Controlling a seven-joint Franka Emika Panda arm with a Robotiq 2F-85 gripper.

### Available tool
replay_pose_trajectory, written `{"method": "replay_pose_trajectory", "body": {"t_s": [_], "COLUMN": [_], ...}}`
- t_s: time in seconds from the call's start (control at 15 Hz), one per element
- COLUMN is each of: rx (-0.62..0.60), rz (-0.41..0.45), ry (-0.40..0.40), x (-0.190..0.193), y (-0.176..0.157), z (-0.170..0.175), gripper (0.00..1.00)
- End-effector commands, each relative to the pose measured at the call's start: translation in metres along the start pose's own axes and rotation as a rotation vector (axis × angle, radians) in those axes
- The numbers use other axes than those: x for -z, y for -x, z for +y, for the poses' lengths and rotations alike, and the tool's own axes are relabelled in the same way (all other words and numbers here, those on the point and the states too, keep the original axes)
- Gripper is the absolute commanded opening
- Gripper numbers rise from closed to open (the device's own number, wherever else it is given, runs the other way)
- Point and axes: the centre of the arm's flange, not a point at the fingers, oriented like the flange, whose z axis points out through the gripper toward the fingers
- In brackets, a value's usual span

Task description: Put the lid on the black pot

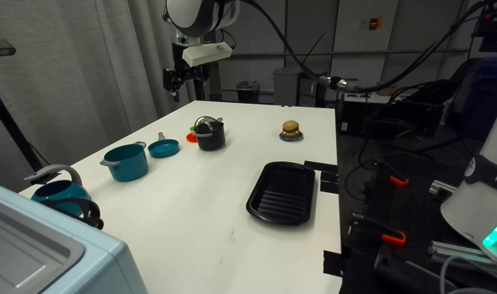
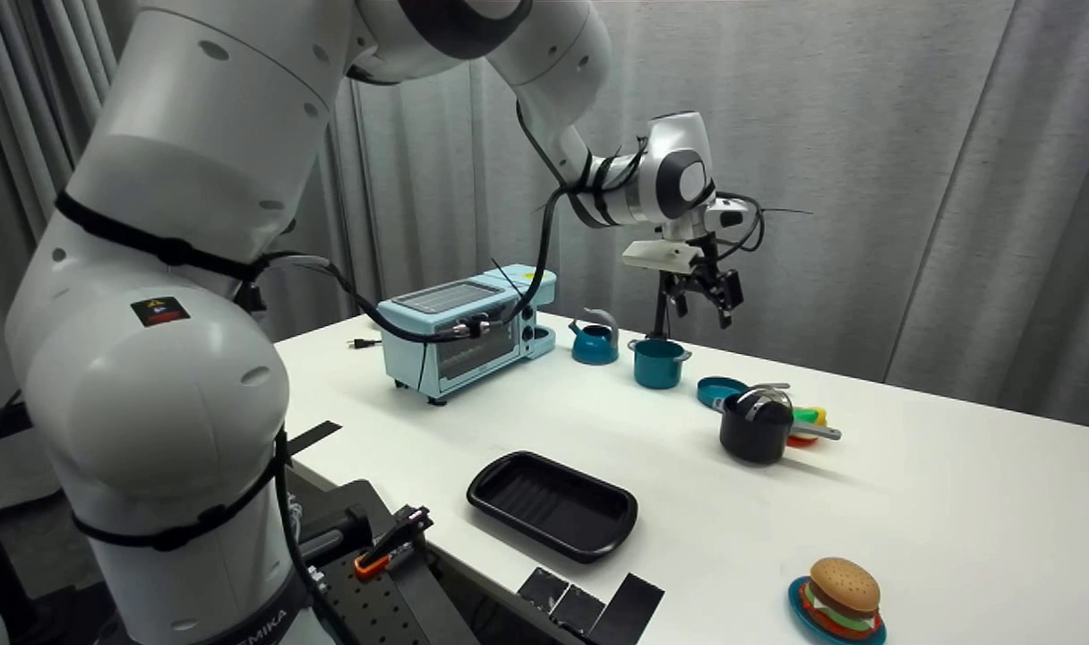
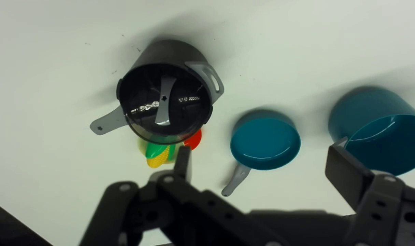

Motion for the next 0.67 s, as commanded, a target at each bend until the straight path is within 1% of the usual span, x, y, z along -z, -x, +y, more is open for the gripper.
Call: {"method": "replay_pose_trajectory", "body": {"t_s": [0.0,0.6], "rx": [0.000,0.000], "rz": [-0.002,-0.008], "ry": [0.000,0.001], "x": [0.0006,-0.0014], "y": [0.0013,0.0038], "z": [0.0004,0.0008], "gripper": [1.00,1.00]}}
